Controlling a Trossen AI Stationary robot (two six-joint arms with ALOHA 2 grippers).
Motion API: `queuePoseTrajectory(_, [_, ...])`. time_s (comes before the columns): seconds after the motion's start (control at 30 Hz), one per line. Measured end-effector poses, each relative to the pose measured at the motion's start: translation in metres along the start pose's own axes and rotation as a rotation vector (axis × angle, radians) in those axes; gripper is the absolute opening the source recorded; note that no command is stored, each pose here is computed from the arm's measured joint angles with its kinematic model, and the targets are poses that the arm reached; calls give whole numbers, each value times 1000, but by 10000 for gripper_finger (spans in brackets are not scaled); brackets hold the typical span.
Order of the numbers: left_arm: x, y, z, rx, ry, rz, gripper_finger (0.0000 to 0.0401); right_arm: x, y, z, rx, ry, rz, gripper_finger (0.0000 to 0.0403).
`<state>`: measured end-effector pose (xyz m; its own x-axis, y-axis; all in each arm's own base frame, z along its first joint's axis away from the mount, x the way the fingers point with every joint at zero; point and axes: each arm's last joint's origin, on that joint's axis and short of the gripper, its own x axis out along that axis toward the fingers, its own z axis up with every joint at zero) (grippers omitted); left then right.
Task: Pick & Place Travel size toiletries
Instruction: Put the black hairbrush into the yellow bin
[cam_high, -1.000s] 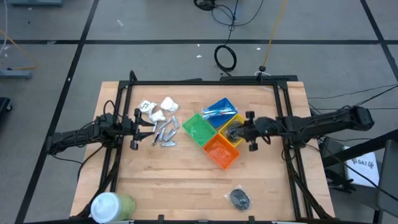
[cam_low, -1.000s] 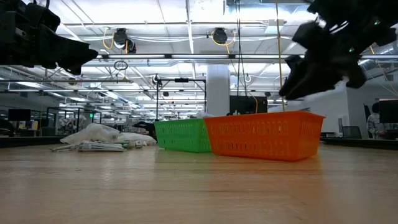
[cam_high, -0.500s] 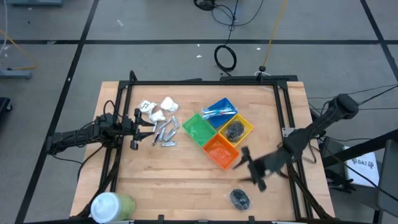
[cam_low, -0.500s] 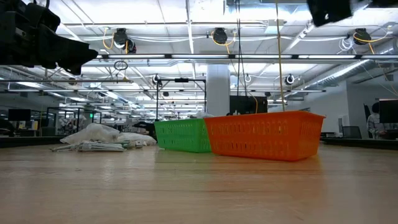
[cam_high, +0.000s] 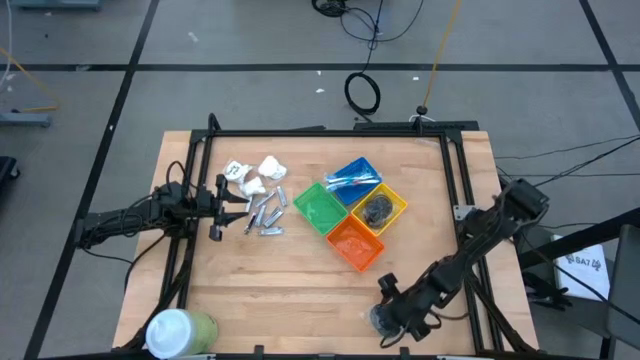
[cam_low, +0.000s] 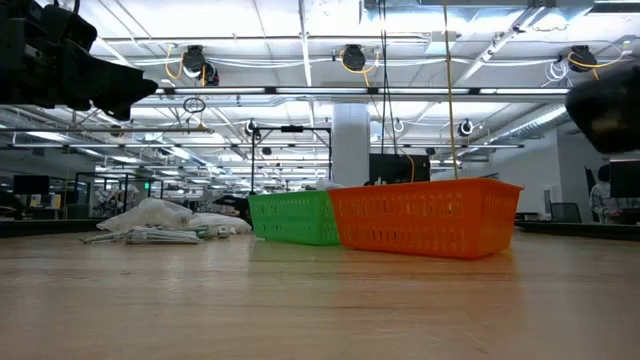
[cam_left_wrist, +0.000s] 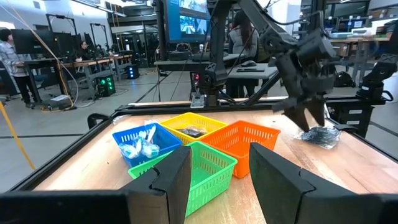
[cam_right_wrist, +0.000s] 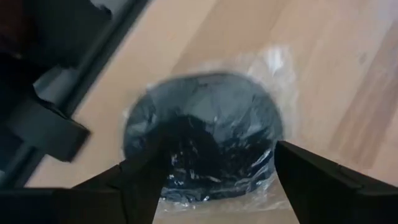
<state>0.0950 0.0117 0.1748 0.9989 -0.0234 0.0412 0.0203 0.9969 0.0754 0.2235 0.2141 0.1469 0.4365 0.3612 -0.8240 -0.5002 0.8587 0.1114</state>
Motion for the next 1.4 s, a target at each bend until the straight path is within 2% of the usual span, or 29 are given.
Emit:
queuePoseTrajectory(0.2, [0,0,0,0,0,0,159,13,-2,-5,16,38,-20,264])
queuePoseTrajectory(0.37, [0,0,0,0,0,0,159,9,-7,-7,27,76,-38,229])
queuePoseTrajectory(0.7, [0,0,0,0,0,0,159,0,-13,-7,40,96,-49,93])
queuePoseTrajectory(0.9, [0,0,0,0,0,0,159,-1,-18,-12,31,161,-26,11])
queuePoseTrajectory(1.17, [0,0,0,0,0,0,159,-9,-21,-11,-6,165,-55,1])
queuePoseTrajectory(1.4, [0,0,0,0,0,0,159,-49,-20,-2,-25,45,-155,0])
